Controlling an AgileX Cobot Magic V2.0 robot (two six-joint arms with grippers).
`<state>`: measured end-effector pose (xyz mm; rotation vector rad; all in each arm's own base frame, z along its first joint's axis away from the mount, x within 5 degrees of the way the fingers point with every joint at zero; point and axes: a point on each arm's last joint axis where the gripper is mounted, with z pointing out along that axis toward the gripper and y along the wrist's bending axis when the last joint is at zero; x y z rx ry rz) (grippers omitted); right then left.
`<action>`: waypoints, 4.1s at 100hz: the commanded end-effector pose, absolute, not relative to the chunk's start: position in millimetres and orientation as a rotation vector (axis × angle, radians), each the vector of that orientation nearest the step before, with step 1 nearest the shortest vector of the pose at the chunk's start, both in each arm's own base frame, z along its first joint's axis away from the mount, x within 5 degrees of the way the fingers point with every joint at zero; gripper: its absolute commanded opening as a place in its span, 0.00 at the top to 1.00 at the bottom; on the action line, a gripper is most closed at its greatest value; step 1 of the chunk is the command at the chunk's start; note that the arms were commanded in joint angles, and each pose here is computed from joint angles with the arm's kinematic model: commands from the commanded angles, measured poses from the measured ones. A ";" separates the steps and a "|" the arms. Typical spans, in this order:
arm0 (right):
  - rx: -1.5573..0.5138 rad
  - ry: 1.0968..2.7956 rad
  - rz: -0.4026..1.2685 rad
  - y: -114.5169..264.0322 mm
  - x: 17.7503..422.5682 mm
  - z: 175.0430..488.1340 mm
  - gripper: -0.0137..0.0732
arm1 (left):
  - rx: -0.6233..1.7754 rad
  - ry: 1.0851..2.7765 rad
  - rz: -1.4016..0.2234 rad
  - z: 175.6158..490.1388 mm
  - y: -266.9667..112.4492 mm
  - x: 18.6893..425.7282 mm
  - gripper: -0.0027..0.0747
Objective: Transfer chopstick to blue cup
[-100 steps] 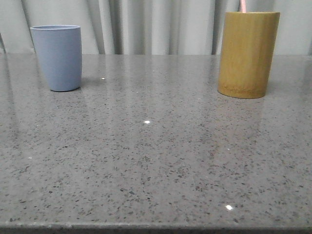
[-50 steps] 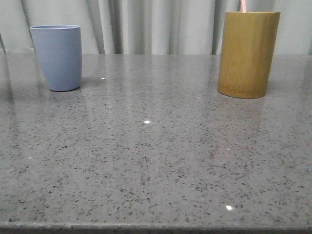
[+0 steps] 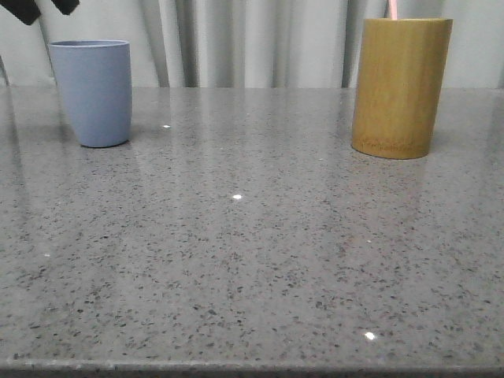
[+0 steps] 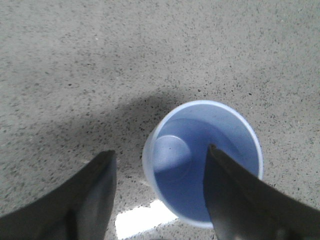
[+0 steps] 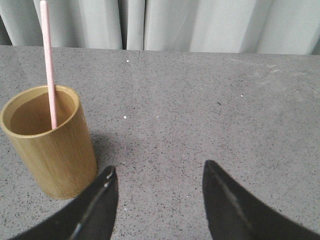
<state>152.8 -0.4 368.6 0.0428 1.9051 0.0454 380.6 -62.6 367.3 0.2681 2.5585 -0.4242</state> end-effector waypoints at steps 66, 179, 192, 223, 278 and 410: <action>0.045 1.795 0.035 -1.7 153.3 386.7 0.38 | 0.252 2.586 -0.397 360.6 -67.6 391.3 0.70; 0.045 1.805 0.036 -1.7 153.1 385.9 0.38 | 0.554 2.533 -0.535 363.4 -209.6 389.9 0.99; 0.045 1.805 0.036 -1.7 153.1 385.9 0.38 | 0.562 2.538 -0.539 361.7 -212.6 390.8 0.99; 0.045 1.806 0.036 -1.7 153.1 385.8 0.38 | 0.566 2.530 -0.549 366.6 -212.8 389.6 0.64; -0.025 1.793 0.088 9.9 153.1 387.1 0.38 | 0.562 2.321 -0.530 443.4 -197.3 363.9 0.45; -0.138 1.874 0.251 58.4 272.8 443.8 0.33 | 0.333 2.006 -0.269 438.0 -51.3 120.5 0.53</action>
